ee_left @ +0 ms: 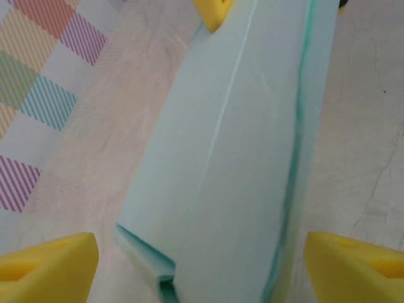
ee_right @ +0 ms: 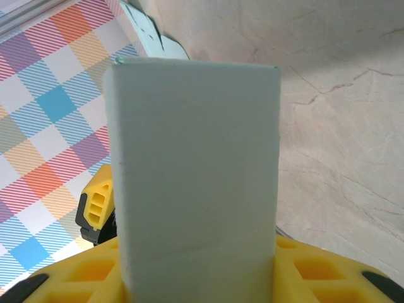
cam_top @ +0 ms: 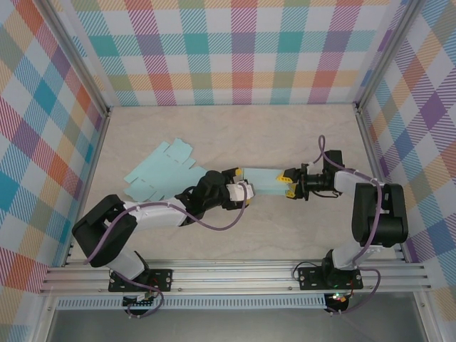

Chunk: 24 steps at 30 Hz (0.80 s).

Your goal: Fold the paper box

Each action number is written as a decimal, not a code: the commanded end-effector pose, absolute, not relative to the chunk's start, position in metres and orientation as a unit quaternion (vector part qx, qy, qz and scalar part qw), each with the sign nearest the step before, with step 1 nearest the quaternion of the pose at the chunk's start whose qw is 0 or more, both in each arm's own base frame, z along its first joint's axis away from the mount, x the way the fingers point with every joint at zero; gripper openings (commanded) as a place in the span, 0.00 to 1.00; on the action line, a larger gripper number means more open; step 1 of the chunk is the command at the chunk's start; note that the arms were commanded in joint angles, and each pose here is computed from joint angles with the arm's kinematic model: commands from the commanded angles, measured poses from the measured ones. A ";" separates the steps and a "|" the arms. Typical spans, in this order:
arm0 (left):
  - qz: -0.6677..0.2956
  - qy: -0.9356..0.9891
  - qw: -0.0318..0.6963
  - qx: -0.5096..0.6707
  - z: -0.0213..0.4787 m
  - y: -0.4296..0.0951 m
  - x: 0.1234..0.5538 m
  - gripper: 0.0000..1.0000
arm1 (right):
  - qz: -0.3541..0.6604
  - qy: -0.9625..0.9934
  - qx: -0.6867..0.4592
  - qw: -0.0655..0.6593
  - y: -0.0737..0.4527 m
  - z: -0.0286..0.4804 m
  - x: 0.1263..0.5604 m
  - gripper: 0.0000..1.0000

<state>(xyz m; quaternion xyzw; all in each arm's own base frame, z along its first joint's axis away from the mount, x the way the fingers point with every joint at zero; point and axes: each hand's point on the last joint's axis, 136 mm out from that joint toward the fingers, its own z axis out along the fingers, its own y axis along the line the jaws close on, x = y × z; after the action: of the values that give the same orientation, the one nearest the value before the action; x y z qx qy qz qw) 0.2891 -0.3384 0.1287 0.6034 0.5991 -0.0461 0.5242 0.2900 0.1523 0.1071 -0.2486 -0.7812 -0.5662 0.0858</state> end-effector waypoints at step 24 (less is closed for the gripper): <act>-0.087 0.639 0.399 0.651 0.129 -0.341 0.268 0.38 | -0.558 -0.786 -0.246 0.102 0.151 0.104 0.279 0.74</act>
<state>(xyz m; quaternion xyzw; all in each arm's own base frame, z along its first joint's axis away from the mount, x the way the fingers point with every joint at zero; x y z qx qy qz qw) 0.2758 -0.3435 0.1224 0.6544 0.6201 -0.0622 0.4283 0.2775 0.1521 0.0990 -0.2551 -0.7803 -0.5595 0.1140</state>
